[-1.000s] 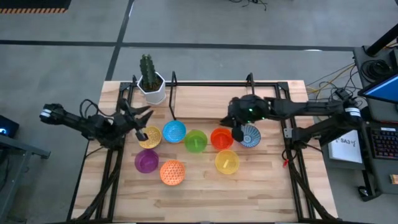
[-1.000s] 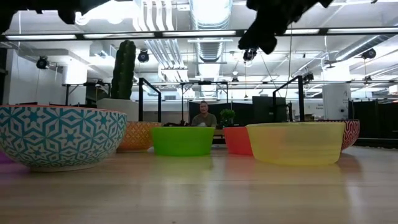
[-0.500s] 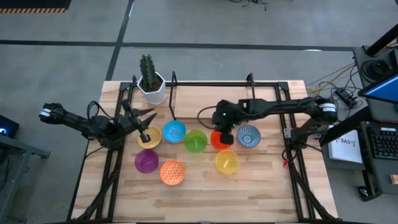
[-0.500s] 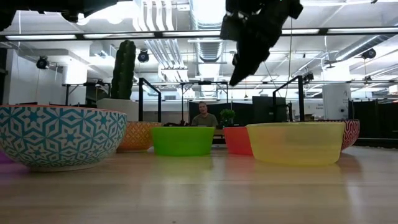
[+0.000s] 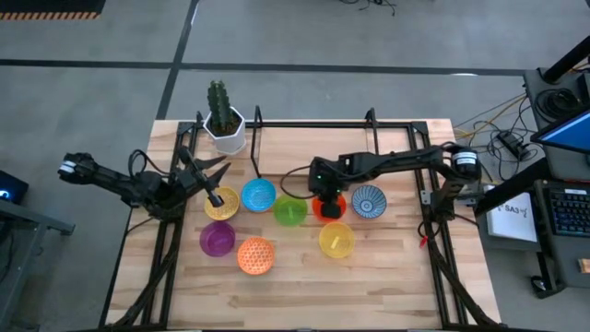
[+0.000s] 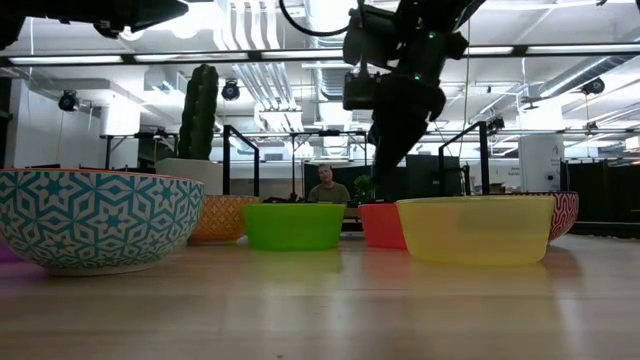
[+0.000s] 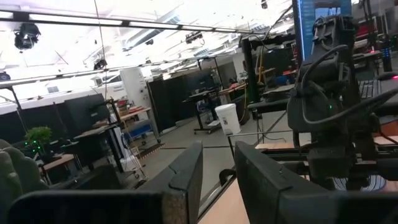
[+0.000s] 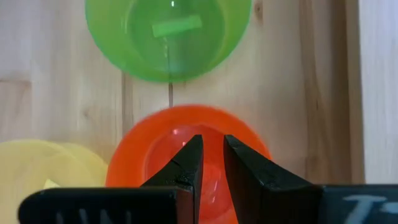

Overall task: Place and stack bowls onto a shelf
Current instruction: Put the orange bowl on the shelf

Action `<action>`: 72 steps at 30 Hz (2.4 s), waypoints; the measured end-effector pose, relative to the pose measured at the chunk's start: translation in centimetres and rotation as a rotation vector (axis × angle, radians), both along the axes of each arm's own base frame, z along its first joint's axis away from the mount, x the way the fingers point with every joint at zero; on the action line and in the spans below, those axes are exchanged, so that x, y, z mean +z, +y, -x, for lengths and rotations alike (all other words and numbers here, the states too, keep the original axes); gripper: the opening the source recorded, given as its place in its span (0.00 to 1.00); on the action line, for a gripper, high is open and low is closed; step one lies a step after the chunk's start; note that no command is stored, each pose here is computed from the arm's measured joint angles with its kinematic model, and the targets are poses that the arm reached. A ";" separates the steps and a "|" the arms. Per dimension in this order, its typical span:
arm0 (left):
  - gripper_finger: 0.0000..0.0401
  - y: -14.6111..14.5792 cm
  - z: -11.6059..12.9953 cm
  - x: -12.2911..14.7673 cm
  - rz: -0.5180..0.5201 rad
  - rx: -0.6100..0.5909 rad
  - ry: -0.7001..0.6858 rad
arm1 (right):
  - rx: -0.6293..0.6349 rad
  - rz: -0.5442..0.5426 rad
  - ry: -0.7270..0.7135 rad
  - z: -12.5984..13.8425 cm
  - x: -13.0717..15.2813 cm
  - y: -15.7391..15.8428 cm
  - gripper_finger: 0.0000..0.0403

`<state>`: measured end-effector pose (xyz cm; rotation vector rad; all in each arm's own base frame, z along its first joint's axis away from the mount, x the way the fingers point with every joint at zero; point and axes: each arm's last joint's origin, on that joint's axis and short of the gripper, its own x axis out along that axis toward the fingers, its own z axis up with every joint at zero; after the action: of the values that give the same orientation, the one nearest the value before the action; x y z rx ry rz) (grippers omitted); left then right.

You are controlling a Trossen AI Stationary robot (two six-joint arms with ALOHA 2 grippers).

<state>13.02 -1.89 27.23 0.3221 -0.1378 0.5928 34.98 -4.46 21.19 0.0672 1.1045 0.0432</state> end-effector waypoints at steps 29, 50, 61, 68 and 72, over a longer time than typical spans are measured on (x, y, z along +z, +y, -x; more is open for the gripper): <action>0.19 0.0 -0.1 -0.1 -0.013 0.007 0.021 | 0.095 0.176 0.199 -2.0 -2.8 -0.5 0.30; 0.19 0.0 -0.1 -0.1 -0.016 0.007 0.021 | 0.072 0.165 0.237 -2.3 -2.3 -1.3 0.02; 0.19 0.0 -0.1 -0.1 -0.015 0.007 0.020 | -0.194 0.163 0.027 -3.1 4.4 -7.7 0.02; 0.19 0.0 -0.1 -0.1 -0.015 0.007 0.019 | -0.496 0.129 -0.250 -3.4 5.9 -13.9 0.02; 0.19 0.0 -0.1 -0.1 -0.015 0.007 0.018 | -0.537 0.087 -0.306 -3.7 5.3 -15.6 0.02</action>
<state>13.09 -1.91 27.14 0.3426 -0.1238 0.5959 38.67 -20.03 26.45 0.2678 0.7536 -0.4618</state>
